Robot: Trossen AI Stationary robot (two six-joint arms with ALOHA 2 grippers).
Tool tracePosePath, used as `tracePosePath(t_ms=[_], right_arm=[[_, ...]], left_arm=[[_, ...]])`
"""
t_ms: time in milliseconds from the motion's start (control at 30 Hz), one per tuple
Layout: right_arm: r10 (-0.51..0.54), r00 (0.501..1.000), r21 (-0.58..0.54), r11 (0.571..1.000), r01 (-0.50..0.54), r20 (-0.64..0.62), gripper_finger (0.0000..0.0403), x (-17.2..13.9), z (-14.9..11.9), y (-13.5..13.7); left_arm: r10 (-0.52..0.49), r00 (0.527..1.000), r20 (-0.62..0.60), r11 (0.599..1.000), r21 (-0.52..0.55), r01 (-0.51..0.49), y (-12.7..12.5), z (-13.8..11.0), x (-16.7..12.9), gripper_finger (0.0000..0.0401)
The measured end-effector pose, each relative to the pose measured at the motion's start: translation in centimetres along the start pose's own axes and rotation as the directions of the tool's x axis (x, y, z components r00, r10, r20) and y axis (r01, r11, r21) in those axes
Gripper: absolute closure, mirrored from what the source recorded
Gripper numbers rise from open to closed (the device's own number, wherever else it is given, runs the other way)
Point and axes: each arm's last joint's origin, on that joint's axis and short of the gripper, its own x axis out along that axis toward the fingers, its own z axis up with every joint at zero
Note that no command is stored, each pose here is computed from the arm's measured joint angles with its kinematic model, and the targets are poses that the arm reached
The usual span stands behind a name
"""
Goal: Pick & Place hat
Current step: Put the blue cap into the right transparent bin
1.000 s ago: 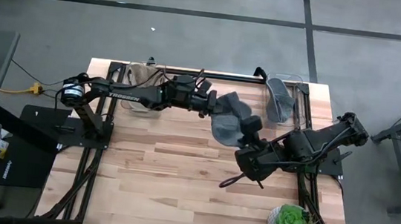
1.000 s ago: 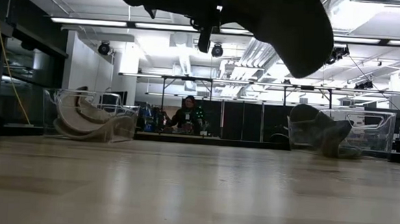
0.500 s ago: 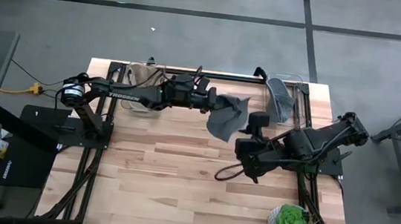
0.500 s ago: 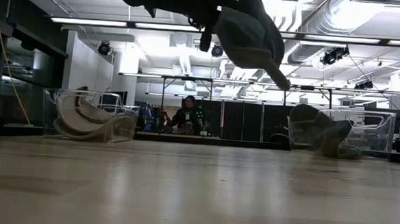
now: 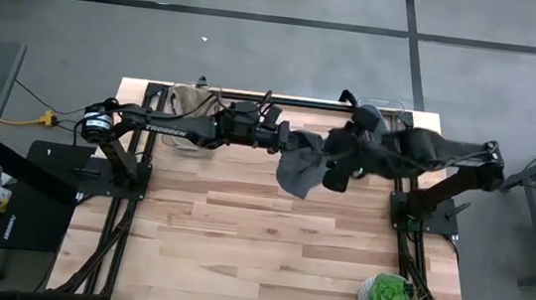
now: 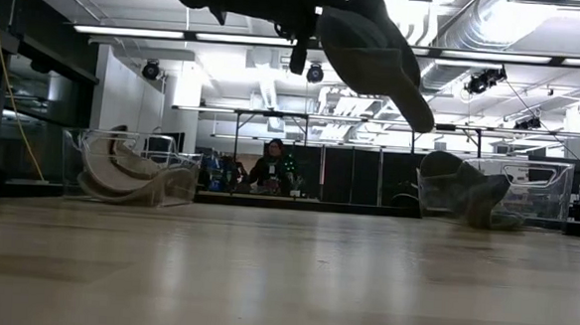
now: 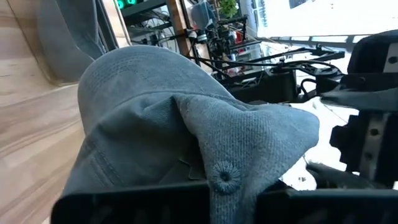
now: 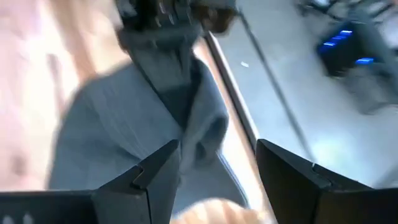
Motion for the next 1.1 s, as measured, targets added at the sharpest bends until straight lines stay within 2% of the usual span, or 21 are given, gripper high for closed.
tracePosePath(t_ms=[167, 233, 433, 800, 1100], right_arm=[[0.155, 0.987, 0.027, 0.987, -0.156, 0.027, 0.0193, 0.9, 0.9, -1.2], [0.184, 0.982, 0.041, 0.982, -0.186, 0.027, 0.019, 1.4, 1.1, -1.4], [0.137, 0.99, 0.061, 0.989, -0.138, 0.02, 0.0181, 2.2, 1.3, -2.6], [0.235, 0.97, 0.097, 0.969, -0.229, -0.058, 0.018, 4.8, 1.3, -3.8], [0.274, 0.952, 0.096, 0.96, -0.263, -0.136, 0.0181, 6.4, 1.0, -4.4]], left_arm=[[0.001, 1.0, 0.004, 1.0, 0.006, -0.001, 0.0, 0.0, 0.0, 0.0401], [0.0, 1.0, 0.004, 1.0, 0.007, 0.0, 0.0, 0.1, 0.0, 0.0401], [0.0, 1.0, 0.004, 1.0, 0.007, 0.0, 0.0, 0.0, 0.0, 0.0401], [-0.001, 1.0, 0.005, 1.0, 0.023, 0.001, 0.0, 0.1, 0.0, 0.0401], [-0.001, 1.0, 0.004, 1.0, 0.023, 0.0, 0.0, 0.0, 0.0, 0.0401]])
